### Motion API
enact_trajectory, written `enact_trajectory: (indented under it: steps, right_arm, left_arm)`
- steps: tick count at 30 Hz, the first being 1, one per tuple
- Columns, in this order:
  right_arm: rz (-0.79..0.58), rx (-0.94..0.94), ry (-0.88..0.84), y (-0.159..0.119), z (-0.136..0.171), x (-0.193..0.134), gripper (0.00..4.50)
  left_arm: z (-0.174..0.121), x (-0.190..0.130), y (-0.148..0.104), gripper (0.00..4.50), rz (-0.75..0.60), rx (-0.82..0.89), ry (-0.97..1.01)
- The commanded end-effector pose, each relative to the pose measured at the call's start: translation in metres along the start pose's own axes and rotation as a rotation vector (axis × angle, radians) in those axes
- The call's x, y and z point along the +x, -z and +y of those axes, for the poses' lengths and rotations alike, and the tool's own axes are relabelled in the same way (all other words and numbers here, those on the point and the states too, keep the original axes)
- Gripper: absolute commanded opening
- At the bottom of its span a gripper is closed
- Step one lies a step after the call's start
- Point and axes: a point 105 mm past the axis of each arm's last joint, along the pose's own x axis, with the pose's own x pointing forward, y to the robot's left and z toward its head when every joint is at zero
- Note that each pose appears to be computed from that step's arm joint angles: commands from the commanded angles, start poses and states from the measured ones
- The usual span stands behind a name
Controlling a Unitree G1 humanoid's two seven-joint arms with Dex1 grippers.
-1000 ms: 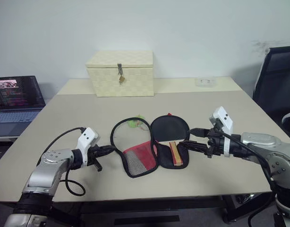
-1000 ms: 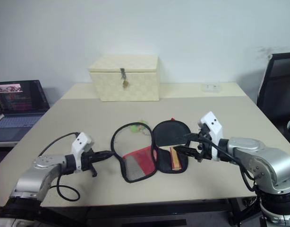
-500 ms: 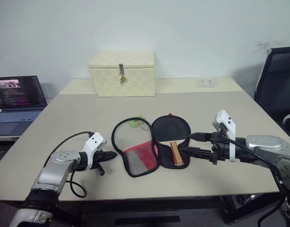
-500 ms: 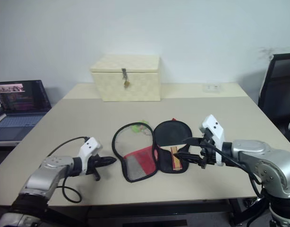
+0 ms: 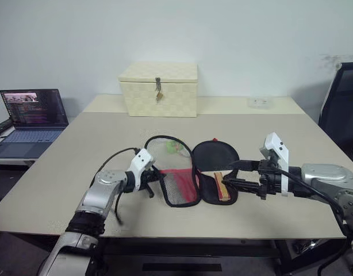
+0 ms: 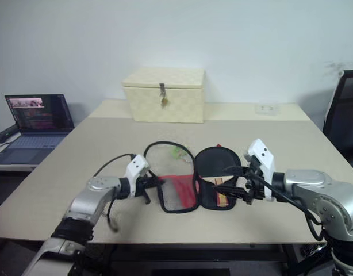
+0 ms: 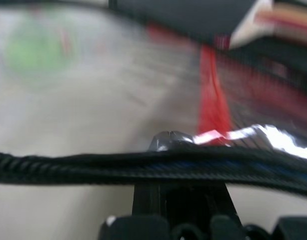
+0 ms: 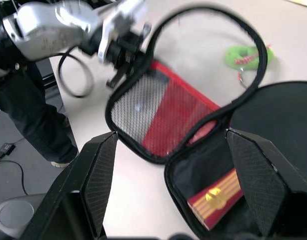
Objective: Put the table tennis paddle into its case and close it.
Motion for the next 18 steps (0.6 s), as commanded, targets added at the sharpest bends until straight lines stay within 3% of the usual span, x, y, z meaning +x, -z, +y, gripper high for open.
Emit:
enact_trajectory:
  steps: [1,9,14,18]
  right_arm:
    - [-0.027,-0.039,0.021,-0.008,-0.002,-0.009,3.78]
    - [-0.004,-0.039,0.079,-0.005,-0.016,-0.018,3.78]
    - [0.013,-0.022,0.139,0.002,-0.027,-0.02,3.78]
    - [0.013,0.066,0.223,0.014,-0.045,-0.017,3.78]
  left_arm:
    - [-0.009,0.014,-0.049,0.03,-0.127,0.097,0.051]
    - [-0.02,0.061,-0.09,0.03,-0.214,0.146,0.097]
    - [-0.017,0.064,-0.091,0.03,-0.225,0.153,0.1]
    - [-0.011,0.048,-0.081,0.03,-0.242,0.115,0.1]
